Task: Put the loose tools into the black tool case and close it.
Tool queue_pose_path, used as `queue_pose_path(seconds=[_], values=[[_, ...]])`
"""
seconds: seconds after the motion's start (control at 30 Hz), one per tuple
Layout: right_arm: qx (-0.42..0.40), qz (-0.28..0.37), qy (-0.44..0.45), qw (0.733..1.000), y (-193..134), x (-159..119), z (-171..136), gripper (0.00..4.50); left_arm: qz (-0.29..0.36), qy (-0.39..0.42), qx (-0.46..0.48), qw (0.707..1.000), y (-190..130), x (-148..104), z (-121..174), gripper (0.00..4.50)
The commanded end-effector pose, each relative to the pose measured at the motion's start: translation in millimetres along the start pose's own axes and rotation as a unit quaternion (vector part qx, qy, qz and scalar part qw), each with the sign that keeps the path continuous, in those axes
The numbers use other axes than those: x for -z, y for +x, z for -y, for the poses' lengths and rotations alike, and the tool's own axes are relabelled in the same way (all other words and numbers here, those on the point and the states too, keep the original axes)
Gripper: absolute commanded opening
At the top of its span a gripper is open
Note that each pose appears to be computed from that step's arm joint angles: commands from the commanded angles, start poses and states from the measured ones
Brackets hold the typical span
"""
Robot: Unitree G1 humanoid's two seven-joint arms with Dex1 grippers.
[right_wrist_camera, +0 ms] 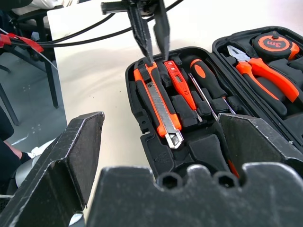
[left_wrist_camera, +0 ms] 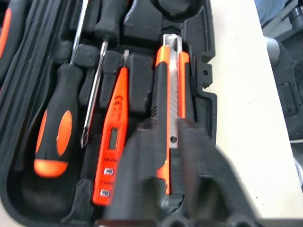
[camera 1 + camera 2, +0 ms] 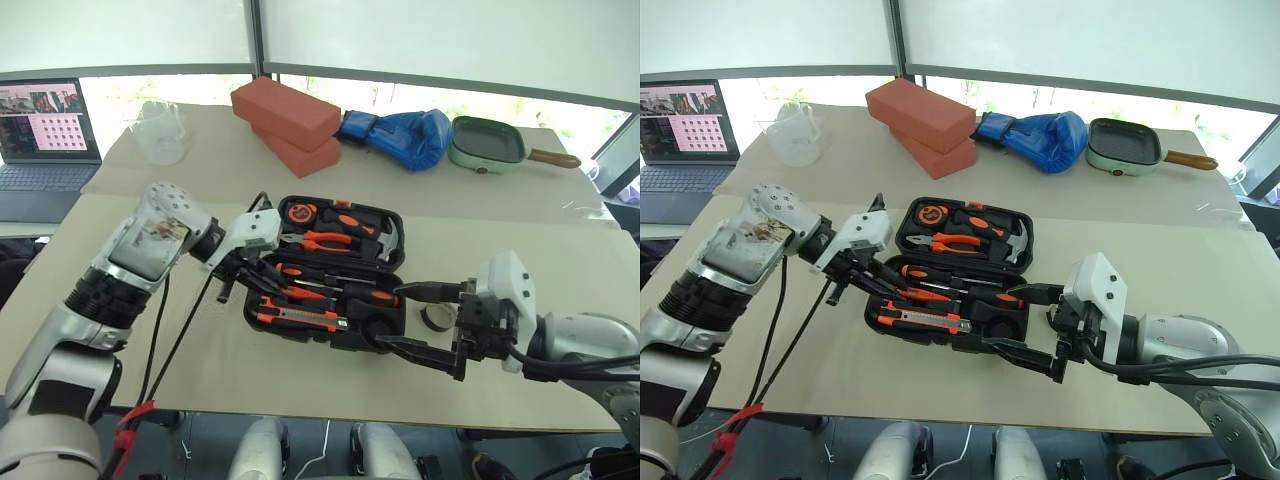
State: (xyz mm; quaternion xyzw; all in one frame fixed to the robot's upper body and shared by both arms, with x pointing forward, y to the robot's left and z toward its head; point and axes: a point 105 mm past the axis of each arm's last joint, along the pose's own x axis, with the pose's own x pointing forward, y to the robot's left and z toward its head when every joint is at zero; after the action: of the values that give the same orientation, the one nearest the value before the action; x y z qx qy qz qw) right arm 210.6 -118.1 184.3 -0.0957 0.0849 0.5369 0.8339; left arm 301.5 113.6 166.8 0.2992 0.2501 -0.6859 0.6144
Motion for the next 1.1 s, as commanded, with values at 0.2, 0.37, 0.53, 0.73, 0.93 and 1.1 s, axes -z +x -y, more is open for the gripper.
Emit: queue_pose_path(seconds=[0.2,0.37,0.53,0.73,0.93,1.1], values=[[0.001,0.009,-0.014,1.0,-1.7,-5.0,-3.5,4.5,-0.063,0.042,0.012,0.997,14.0,13.9,5.0,0.03],[0.003,0.01,-0.012,1.0,-1.5,-4.1,-3.8,4.5,-0.068,0.054,0.009,0.996,22.3,14.4,1.1,0.03],[0.006,0.009,-0.012,1.0,-2.8,-2.7,-3.7,4.5,-0.06,0.056,0.022,0.996,35.1,13.4,2.7,0.03],[0.007,0.007,-0.012,1.0,-4.0,-1.5,-3.8,4.5,-0.05,0.057,0.025,0.997,46.0,8.6,1.8,0.03],[0.007,0.007,-0.013,1.0,-4.5,-1.3,-3.4,4.5,-0.036,0.048,-0.005,0.998,16.8,0.5,-6.6,0.03],[0.007,0.005,-0.01,1.0,-4.0,0.5,-4.0,4.5,-0.049,0.036,-0.027,0.998,-21.4,10.6,-3.9,0.03]])
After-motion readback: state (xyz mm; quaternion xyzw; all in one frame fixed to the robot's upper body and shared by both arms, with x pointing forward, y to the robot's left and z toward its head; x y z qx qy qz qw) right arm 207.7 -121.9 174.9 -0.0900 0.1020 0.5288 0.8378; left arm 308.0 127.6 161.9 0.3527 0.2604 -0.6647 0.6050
